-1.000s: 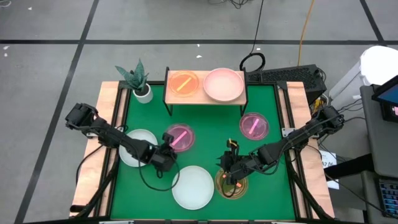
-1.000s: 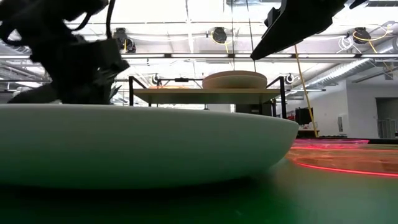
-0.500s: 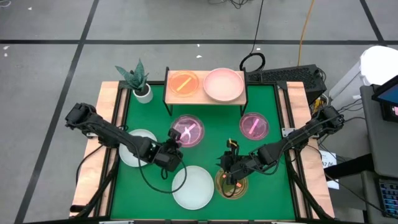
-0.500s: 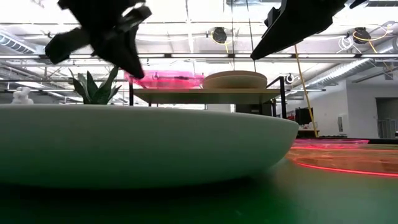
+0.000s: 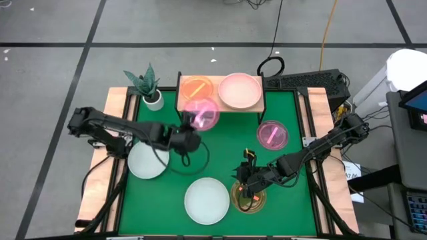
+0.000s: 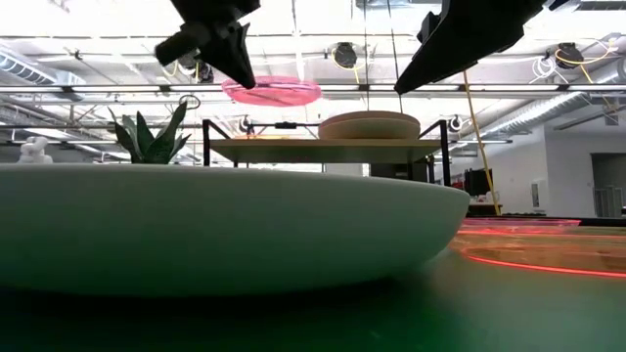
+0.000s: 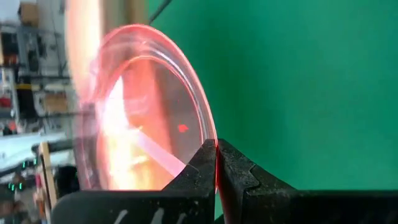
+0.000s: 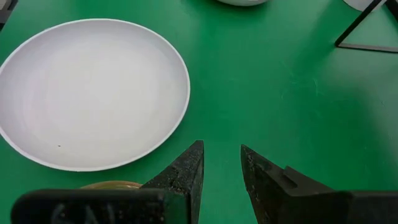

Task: Place and stack plates onto a shelf
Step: Stack the left transparent pink plate on top of the transparent orange plate on the shelf

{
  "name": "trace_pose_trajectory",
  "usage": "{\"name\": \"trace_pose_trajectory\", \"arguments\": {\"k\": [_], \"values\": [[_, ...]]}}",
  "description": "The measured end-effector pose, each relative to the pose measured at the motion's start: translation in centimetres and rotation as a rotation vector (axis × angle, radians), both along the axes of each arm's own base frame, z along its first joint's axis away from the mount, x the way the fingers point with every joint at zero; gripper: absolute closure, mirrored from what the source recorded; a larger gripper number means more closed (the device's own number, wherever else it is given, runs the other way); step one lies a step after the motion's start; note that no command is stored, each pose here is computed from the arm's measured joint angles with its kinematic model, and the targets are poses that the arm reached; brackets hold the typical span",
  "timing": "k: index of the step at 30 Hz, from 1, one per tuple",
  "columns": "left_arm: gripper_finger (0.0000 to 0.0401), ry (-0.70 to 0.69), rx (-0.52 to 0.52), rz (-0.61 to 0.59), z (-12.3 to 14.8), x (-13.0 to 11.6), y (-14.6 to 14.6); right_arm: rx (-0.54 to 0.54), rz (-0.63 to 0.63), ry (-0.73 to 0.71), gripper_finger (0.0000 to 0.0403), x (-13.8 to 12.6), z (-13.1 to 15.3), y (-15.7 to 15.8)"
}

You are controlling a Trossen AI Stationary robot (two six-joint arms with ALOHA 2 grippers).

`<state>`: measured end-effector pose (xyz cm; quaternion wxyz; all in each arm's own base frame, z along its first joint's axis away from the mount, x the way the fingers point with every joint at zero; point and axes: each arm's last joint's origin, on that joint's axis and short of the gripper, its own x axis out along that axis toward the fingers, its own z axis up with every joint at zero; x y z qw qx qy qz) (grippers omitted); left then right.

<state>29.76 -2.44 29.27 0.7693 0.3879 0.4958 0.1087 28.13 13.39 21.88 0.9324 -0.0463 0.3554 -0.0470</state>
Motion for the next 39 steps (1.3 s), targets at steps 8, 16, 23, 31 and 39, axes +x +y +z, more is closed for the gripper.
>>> {"name": "trace_pose_trajectory", "arguments": {"k": [8, 16, 23, 31, 39], "values": [[0.0398, -0.048, -0.083, 0.039, 1.7, -0.7, 5.8, 0.0, 0.001, 0.0, 0.0314, 0.0, 0.0, 0.0], [0.0398, -0.114, -0.121, 0.084, 1.8, -0.9, 10.5, 0.001, 0.002, -0.006, 0.0314, 0.0, 0.1, 0.0], [0.0398, -0.115, -0.177, 0.104, 1.2, -1.3, 12.8, -0.005, 0.008, -0.005, 0.0314, 0.0, 0.1, 0.0], [0.0398, -0.101, -0.198, 0.139, 0.5, -1.4, 14.2, -0.005, 0.008, -0.005, 0.0314, 0.0, 0.1, 0.0], [0.0396, -0.104, -0.2, 0.132, 0.4, -1.2, 14.2, -0.005, 0.008, -0.006, 0.0314, 0.0, 0.1, 0.0]]}}
